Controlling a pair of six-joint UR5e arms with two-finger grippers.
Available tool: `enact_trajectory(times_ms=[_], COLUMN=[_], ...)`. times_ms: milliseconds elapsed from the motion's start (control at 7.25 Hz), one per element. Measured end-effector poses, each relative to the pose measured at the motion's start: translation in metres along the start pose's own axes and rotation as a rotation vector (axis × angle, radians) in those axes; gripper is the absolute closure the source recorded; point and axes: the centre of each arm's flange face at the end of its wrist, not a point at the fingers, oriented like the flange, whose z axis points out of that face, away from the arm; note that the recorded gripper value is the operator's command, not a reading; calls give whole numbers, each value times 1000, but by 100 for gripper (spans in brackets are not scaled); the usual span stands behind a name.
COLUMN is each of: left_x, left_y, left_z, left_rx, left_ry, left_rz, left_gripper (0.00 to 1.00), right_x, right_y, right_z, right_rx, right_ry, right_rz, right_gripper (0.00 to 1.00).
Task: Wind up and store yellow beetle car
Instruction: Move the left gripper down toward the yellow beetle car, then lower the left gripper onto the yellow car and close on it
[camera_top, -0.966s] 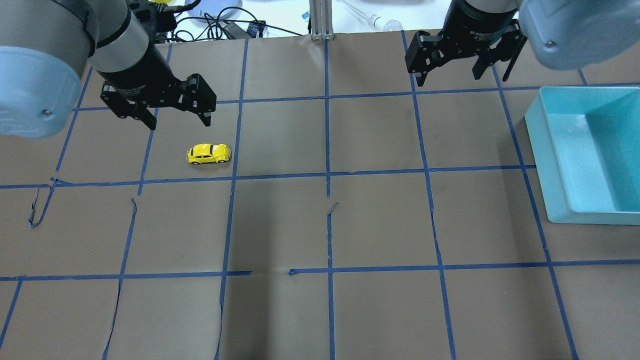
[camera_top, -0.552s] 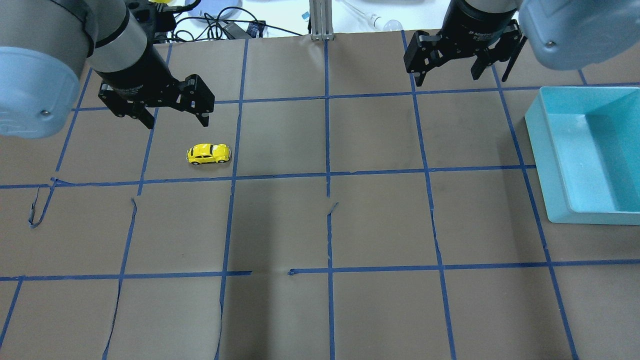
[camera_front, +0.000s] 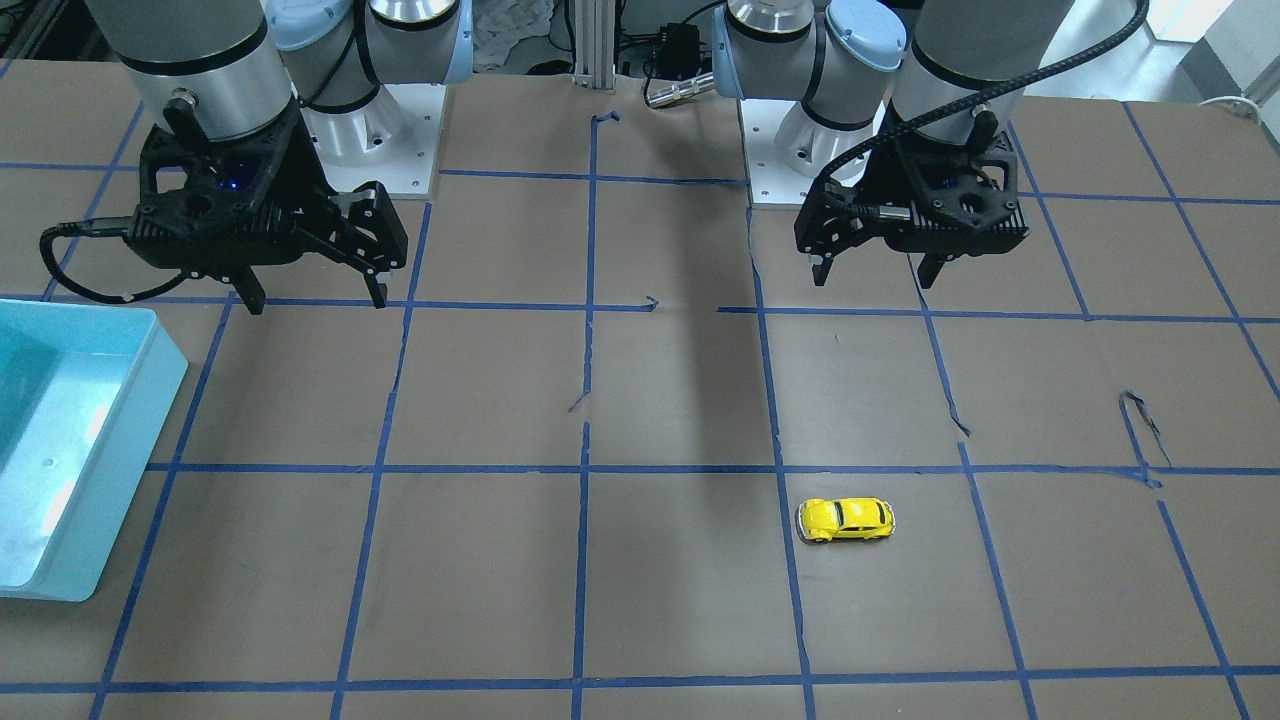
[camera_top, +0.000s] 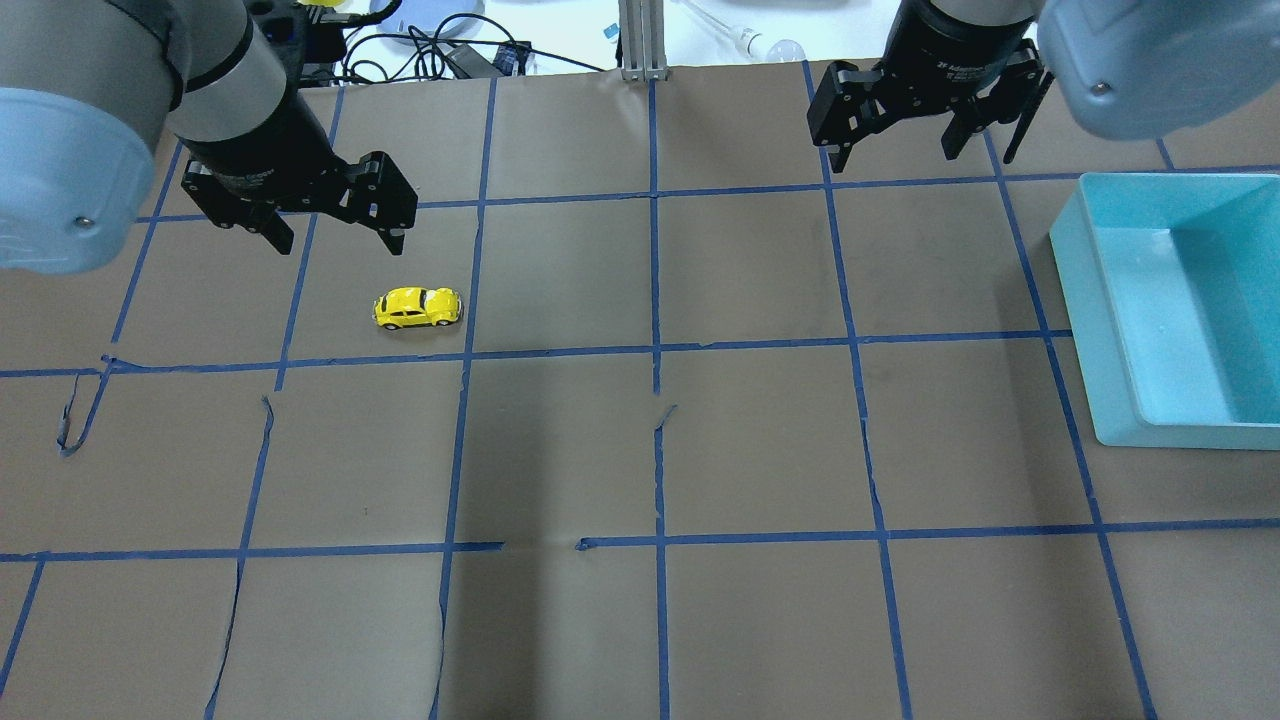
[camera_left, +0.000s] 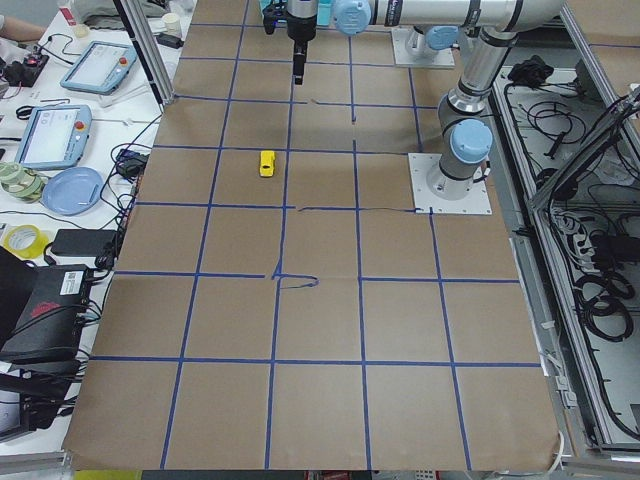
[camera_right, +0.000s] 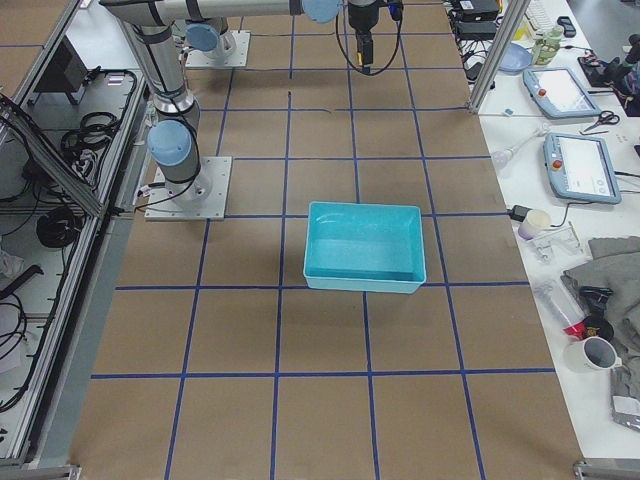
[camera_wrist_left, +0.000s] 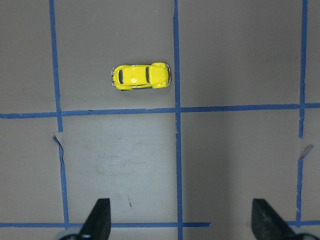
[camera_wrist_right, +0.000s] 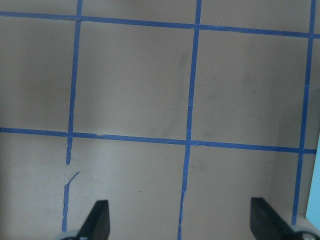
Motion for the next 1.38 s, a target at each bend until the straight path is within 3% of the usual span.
enact_trajectory(times_ms=[414, 690, 966, 1379], left_x=[-3, -5, -6, -11], left_y=[-3, -10, -28, -75], left_z=[2, 11, 45, 125], left_rx=[-2, -14, -62, -85], left_ry=[2, 2, 13, 27], left_rz=[60, 256, 530, 1099], left_gripper=[0, 0, 0, 0], right_x=[0, 0, 0, 0], right_y=[0, 0, 0, 0], right_z=[0, 0, 0, 1], right_rx=[1, 1, 1, -1], right_ry=[0, 0, 0, -1], right_rz=[0, 0, 0, -1], right_gripper=[0, 0, 0, 0])
